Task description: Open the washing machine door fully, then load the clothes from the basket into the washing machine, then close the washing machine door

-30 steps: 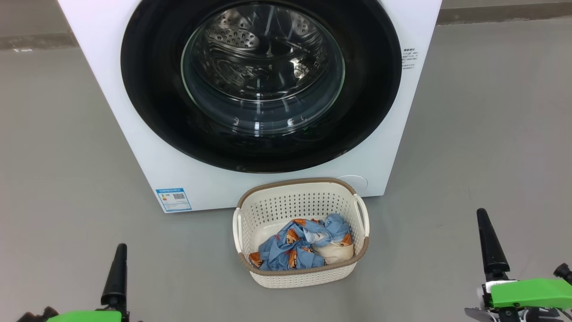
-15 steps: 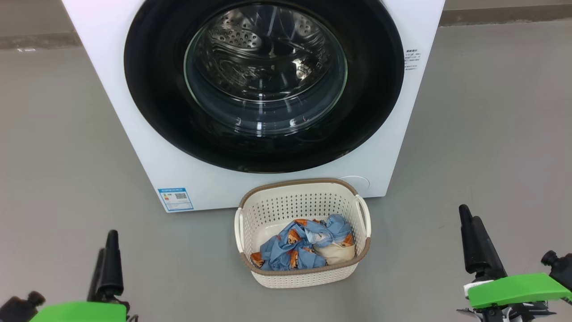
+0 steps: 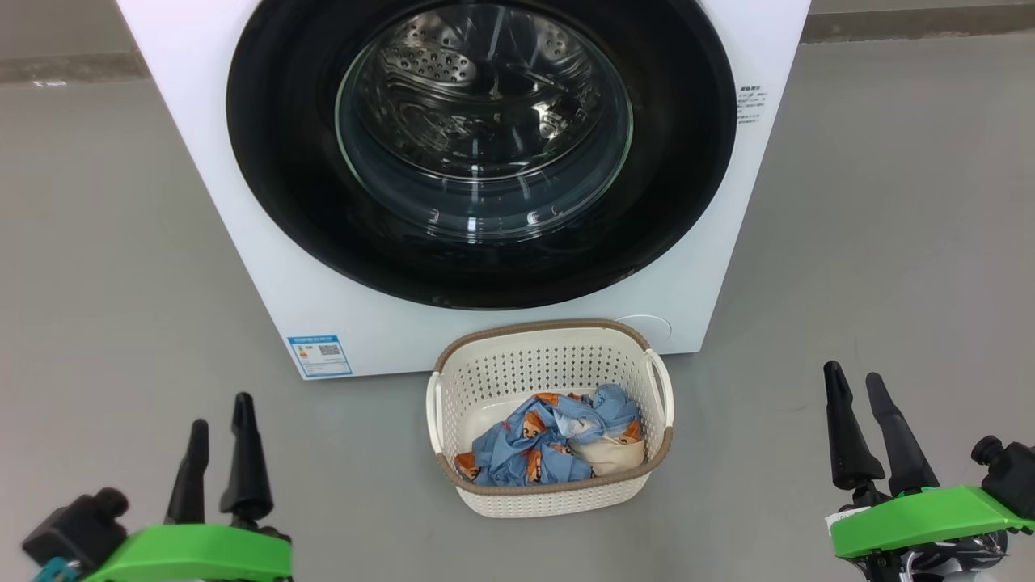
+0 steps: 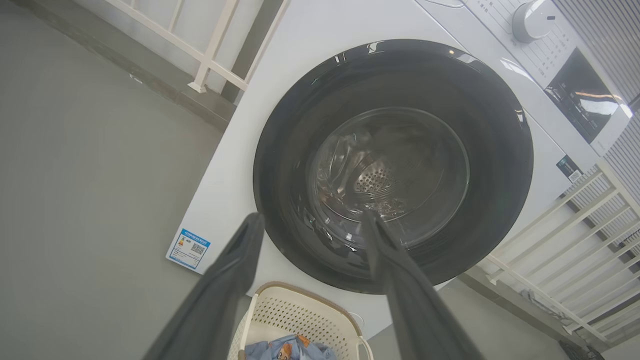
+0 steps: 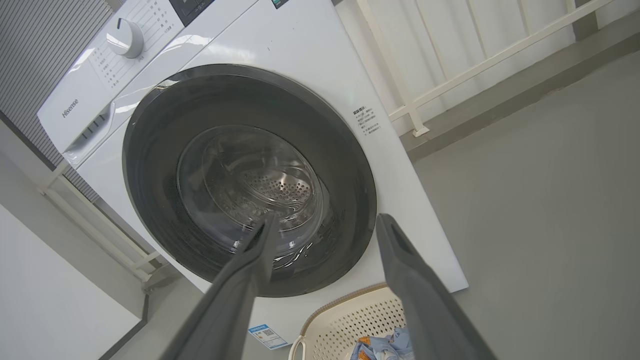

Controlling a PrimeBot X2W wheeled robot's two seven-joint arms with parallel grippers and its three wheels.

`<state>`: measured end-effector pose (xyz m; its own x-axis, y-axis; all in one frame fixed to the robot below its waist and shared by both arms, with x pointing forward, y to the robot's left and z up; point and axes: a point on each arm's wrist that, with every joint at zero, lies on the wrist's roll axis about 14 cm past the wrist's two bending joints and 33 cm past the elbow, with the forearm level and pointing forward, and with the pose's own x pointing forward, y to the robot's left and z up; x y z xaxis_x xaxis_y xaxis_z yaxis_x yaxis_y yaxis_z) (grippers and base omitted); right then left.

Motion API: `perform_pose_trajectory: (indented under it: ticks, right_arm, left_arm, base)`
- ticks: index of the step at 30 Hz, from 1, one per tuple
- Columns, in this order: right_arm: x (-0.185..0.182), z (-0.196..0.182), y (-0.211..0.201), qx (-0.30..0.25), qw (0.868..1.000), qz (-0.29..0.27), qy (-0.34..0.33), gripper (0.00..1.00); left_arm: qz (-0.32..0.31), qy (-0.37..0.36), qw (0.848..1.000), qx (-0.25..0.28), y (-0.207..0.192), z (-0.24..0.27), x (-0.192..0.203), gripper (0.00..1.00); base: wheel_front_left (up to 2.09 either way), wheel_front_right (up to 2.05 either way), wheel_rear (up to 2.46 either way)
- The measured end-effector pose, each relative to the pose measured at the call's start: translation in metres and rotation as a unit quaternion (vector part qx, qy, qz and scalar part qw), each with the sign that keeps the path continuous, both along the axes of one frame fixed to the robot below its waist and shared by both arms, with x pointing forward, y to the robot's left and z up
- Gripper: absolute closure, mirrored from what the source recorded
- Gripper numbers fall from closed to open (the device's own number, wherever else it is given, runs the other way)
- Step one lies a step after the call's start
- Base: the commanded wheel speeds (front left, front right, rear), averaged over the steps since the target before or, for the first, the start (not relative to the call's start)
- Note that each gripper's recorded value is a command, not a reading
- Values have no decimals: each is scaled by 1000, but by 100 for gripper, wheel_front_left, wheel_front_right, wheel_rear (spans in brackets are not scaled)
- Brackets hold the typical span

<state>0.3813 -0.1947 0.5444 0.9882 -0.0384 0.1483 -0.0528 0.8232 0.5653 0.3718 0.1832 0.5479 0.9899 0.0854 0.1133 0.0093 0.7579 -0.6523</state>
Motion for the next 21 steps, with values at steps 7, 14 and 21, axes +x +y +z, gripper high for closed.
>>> perform_pose_trajectory:
  ticks: [7,14,21]
  right_arm:
    - [-1,0,-5,-47,999,-14,-2,0]
    - [-1,-3,-5,-107,994,-17,1,0]
    - [1,-2,-8,-159,987,-26,0,0]
  left_arm:
    - [-1,-4,996,93,-14,5,0,0]
    - [0,-10,984,175,-25,8,-2,0]
    - [-2,-19,976,217,-34,9,-4,0]
  base:
    - [0,0,0]
    - [0,0,0]
    - [0,0,0]
